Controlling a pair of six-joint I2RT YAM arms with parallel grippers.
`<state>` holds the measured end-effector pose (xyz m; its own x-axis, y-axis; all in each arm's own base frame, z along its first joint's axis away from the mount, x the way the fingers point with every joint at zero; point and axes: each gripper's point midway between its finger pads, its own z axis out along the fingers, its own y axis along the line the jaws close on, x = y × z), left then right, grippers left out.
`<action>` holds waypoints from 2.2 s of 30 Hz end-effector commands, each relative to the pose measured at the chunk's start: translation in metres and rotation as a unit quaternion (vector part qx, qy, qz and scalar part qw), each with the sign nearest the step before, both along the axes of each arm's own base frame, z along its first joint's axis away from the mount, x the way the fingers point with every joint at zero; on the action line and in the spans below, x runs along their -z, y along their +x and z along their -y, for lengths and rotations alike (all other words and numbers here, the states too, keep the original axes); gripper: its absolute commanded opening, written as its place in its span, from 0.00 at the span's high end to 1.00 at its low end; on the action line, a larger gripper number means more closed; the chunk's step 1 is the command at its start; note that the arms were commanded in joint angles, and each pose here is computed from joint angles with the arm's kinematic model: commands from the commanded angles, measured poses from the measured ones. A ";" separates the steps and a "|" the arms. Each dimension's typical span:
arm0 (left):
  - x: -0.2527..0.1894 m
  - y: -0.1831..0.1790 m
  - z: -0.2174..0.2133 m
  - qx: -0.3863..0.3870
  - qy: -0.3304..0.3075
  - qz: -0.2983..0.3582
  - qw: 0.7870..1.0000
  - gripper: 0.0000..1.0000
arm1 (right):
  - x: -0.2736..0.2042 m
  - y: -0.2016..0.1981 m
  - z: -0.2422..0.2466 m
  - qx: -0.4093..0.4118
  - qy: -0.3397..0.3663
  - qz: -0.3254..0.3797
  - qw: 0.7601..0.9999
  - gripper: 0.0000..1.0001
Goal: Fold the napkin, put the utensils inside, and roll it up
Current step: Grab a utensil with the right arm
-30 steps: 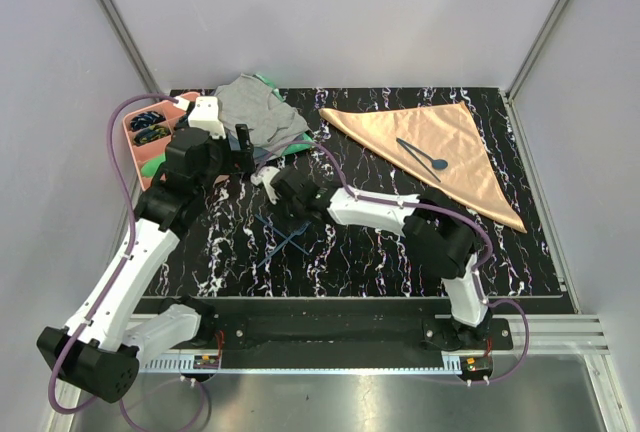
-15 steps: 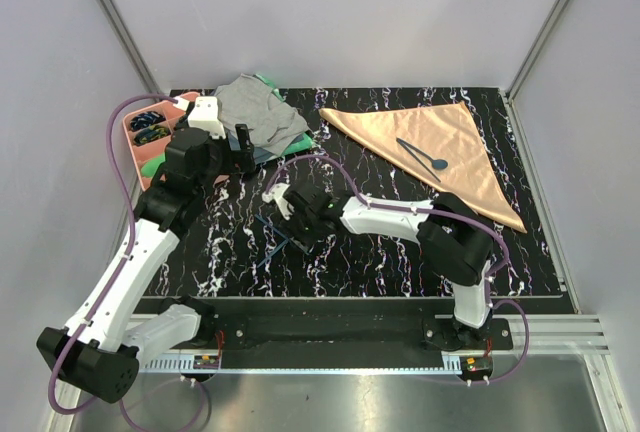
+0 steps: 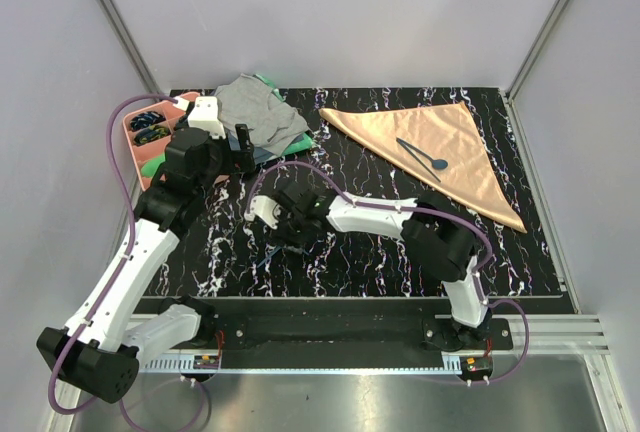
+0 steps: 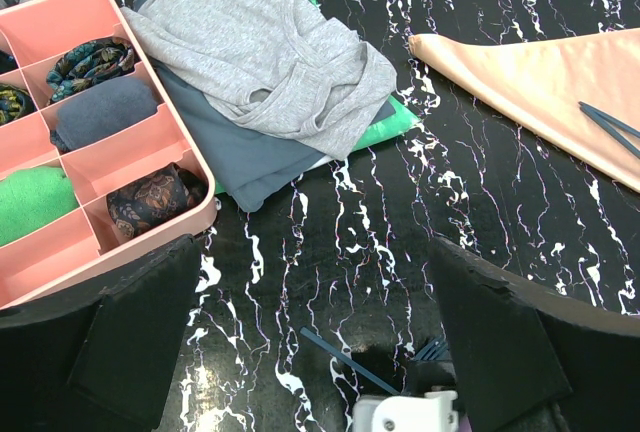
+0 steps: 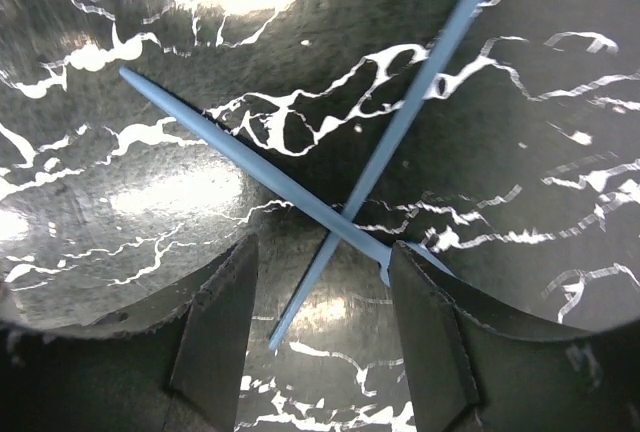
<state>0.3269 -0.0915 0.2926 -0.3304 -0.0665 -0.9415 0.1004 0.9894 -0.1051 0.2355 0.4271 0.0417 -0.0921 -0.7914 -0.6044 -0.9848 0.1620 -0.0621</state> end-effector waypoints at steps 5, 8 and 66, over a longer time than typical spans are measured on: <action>-0.011 0.004 0.000 0.000 -0.007 0.023 1.000 0.01 | 0.012 0.005 -0.010 -0.051 -0.016 0.017 0.998 0.37; -0.011 0.004 0.000 0.000 -0.008 0.023 1.000 0.01 | 0.017 0.009 -0.011 -0.052 -0.024 0.026 0.998 0.37; -0.013 0.002 0.004 0.009 -0.017 0.025 0.999 0.01 | -0.047 0.020 0.040 0.079 0.007 -0.018 0.997 1.00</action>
<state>0.3261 -0.0954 0.2924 -0.3345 -0.0674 -0.9400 0.1210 0.9861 -0.1138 0.2409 0.4198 0.0793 -0.1256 -0.7798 -0.6132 -0.9810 0.1896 -0.0401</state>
